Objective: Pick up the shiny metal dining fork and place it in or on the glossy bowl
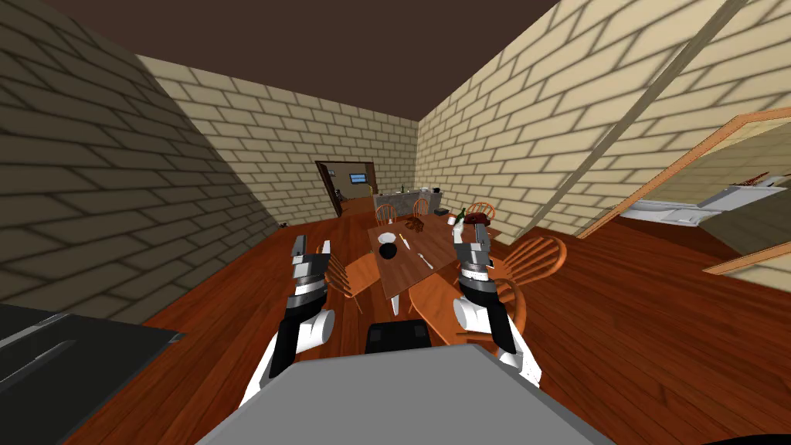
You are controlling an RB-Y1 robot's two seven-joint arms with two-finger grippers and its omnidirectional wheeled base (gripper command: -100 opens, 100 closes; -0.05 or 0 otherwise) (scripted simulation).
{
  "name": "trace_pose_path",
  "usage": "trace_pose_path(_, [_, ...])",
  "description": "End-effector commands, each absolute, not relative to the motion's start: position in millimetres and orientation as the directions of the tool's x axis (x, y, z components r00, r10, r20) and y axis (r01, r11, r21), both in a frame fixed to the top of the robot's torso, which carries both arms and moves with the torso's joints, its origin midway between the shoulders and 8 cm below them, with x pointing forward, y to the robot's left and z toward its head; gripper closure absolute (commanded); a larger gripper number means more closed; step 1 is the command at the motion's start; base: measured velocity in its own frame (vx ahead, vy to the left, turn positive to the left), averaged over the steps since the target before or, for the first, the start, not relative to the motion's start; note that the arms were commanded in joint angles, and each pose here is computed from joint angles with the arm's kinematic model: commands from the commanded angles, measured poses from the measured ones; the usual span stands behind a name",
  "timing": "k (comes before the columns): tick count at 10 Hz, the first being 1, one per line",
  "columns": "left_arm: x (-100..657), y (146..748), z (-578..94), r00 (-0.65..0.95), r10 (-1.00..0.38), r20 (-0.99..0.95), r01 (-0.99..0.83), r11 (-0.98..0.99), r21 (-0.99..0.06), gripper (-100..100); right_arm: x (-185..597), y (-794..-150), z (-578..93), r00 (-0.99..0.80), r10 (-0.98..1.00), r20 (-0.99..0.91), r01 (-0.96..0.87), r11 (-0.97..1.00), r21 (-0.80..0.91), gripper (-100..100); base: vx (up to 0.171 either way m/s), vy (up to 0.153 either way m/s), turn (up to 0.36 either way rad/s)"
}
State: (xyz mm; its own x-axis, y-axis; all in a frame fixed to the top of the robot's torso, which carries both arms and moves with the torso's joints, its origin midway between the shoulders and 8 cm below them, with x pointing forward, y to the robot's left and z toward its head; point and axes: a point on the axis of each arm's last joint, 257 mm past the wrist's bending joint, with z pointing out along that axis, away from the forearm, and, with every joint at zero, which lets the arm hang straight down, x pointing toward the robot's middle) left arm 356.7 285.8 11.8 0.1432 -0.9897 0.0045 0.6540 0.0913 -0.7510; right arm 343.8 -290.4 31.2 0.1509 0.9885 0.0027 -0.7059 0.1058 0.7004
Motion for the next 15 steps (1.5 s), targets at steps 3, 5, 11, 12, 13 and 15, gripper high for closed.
trace_pose_path(3, [356.7,285.7,11.9,0.143,-0.990,0.004,0.654,0.091,-0.751,0,360.6,-296.0,4.4,0.161,0.983,-0.093,-0.635,0.175,0.752,-100,-0.066,-0.051,0.232])
trace_pose_path(5, [356.7,285.8,11.8,0.143,-0.990,0.004,0.654,0.091,-0.751,0,371.7,-304.9,-17.4,0.177,0.973,-0.150,-0.576,0.226,0.786,-100,-0.039,-0.091,0.256])
trace_pose_path(11, [356.7,285.9,11.7,0.143,-0.990,0.004,0.654,0.092,-0.751,0,397.0,-348.7,-95.4,0.226,0.921,-0.317,-0.348,0.381,0.857,-100,-0.022,-0.104,0.298])
trace_pose_path(12, [356.7,285.8,11.8,0.143,-0.990,0.004,0.654,0.091,-0.751,0,399.6,-360.1,-109.9,0.235,0.905,-0.354,-0.297,0.414,0.861,-100,-0.048,-0.034,0.389])
trace_pose_path(13, [356.7,285.8,11.8,0.143,-0.990,0.004,0.654,0.091,-0.751,0,401.6,-373.9,-129.3,0.241,0.888,-0.392,-0.234,0.445,0.864,-100,-0.034,-0.053,0.597])
trace_pose_path(15, [356.7,285.7,11.8,0.143,-0.990,0.004,0.654,0.091,-0.751,0,402.2,-390.4,-154.3,0.244,0.869,-0.431,-0.159,0.474,0.866,-100,-0.065,-0.013,0.216])
